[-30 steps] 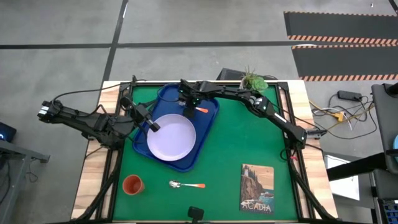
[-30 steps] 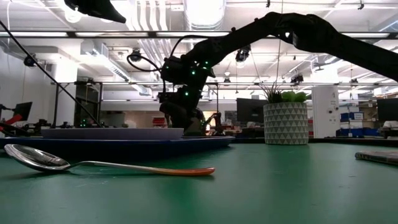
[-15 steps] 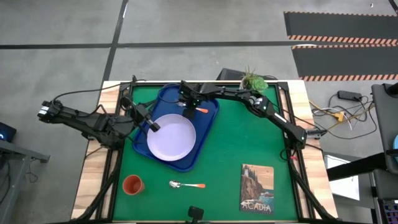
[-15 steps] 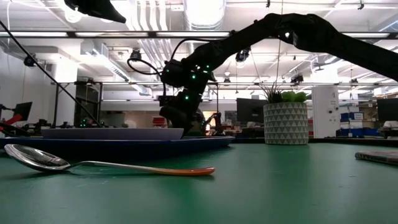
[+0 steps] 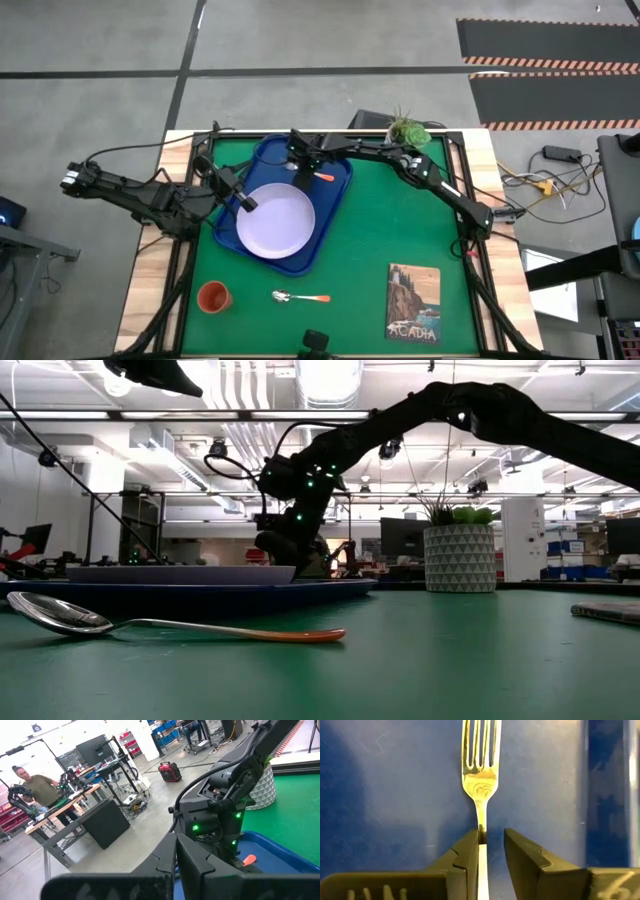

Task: Pick and place plate/cup/fork/spoon on tray
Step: Put the orange fork on the blue tray on the right of the white plate

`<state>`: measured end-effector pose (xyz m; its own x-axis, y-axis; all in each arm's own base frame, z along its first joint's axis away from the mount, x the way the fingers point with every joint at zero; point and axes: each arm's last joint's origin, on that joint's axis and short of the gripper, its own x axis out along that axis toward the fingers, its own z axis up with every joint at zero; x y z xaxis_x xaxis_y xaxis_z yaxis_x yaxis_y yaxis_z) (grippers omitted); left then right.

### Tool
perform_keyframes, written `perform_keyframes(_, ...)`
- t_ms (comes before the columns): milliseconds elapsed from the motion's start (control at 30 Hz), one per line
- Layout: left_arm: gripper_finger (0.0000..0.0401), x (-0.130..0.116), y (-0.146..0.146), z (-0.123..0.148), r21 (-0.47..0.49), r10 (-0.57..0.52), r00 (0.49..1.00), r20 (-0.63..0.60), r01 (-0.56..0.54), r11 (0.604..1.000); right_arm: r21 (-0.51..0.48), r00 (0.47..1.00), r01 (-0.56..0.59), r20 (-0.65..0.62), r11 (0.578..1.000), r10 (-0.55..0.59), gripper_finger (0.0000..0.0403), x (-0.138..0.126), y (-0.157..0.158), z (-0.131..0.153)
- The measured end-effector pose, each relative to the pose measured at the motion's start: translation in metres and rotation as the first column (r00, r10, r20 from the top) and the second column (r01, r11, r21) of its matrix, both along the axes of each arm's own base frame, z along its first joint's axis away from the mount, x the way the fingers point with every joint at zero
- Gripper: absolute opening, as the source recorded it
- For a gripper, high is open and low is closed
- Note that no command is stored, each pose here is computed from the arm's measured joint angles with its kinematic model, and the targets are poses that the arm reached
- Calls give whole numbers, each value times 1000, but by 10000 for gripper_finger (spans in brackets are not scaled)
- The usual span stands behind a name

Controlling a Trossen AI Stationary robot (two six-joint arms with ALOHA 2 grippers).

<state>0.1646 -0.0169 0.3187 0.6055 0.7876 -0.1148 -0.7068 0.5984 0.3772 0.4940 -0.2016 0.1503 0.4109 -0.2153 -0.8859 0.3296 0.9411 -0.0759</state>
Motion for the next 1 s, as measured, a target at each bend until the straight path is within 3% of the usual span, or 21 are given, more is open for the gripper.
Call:
perform_keyframes(267,0,0,0,0,0,0,1000,0,0,1000,-32,999,-22,31,999,23,81,2,-1,22)
perform_keyframes(467,0,0,0,0,0,0,1000,0,0,1000,87,991,-111,87,990,103,36,2,-2,22)
perform_keyframes(567,0,0,0,0,6,-1,1000,-7,1,1000,85,987,-133,102,988,124,13,2,-3,22)
perform_keyframes(1000,0,0,0,0,12,-2,1000,-16,2,1000,74,985,-139,114,987,130,9,3,-4,8)
